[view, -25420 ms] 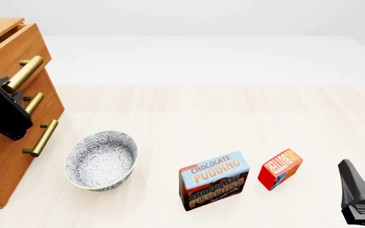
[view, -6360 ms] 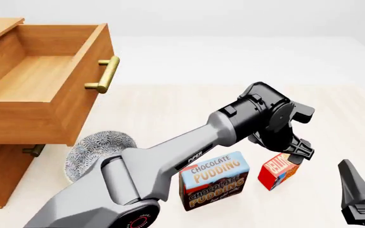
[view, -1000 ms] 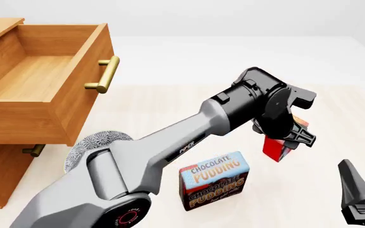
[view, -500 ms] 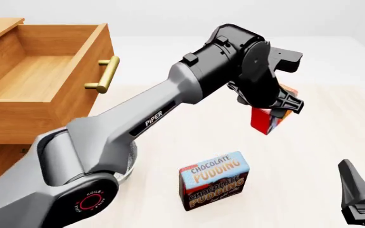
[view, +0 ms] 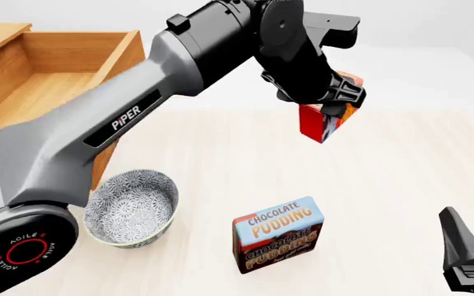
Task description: Put the butter at the back in the top drawer of the cabinet and close it.
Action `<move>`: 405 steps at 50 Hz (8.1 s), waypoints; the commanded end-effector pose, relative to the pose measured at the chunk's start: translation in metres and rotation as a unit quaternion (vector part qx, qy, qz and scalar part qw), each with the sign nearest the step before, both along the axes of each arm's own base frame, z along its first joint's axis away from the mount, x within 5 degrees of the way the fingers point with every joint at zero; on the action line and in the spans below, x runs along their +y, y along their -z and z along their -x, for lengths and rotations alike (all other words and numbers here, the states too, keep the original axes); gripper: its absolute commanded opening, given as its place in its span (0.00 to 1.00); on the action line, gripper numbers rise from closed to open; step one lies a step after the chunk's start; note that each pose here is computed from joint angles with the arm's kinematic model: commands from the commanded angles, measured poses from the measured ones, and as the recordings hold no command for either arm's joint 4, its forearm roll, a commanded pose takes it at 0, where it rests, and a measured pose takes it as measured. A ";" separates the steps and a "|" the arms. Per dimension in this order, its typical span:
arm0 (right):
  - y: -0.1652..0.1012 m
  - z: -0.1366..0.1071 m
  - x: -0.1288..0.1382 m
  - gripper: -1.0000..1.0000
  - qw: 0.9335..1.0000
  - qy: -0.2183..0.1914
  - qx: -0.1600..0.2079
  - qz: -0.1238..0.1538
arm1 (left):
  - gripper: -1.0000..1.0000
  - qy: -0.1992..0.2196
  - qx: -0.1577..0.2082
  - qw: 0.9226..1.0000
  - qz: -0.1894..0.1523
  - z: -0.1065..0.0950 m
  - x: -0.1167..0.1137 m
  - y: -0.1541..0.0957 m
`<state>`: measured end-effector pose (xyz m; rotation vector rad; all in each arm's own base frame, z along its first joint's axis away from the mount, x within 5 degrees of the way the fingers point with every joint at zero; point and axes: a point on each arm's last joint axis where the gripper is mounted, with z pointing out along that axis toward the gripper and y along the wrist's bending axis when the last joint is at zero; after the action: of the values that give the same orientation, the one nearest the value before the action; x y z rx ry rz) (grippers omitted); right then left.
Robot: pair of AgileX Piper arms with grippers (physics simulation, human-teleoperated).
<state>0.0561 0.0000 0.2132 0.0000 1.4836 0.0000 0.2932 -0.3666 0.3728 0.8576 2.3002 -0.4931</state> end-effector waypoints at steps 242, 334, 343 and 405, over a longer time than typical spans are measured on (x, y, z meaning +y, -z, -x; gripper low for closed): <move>0.000 0.000 0.000 1.00 1.000 0.000 0.000 0.000 | 0.00 -0.330 -0.056 0.941 -0.040 0.055 0.344 -0.090; 0.000 0.000 0.000 1.00 1.000 0.000 0.000 0.000 | 0.00 -0.380 -0.034 0.923 -0.049 0.031 0.369 -0.064; 0.000 0.000 0.000 1.00 1.000 0.000 0.000 0.000 | 0.00 -0.382 -0.025 0.922 -0.049 0.024 0.370 -0.055; 0.000 0.000 0.000 1.00 1.000 0.000 0.000 0.000 | 0.00 -0.399 0.000 0.915 -0.058 0.007 0.380 -0.027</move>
<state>0.0561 0.0000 0.2132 0.0000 1.4836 0.0000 0.2863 0.0127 0.3965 -0.0992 2.4606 0.0037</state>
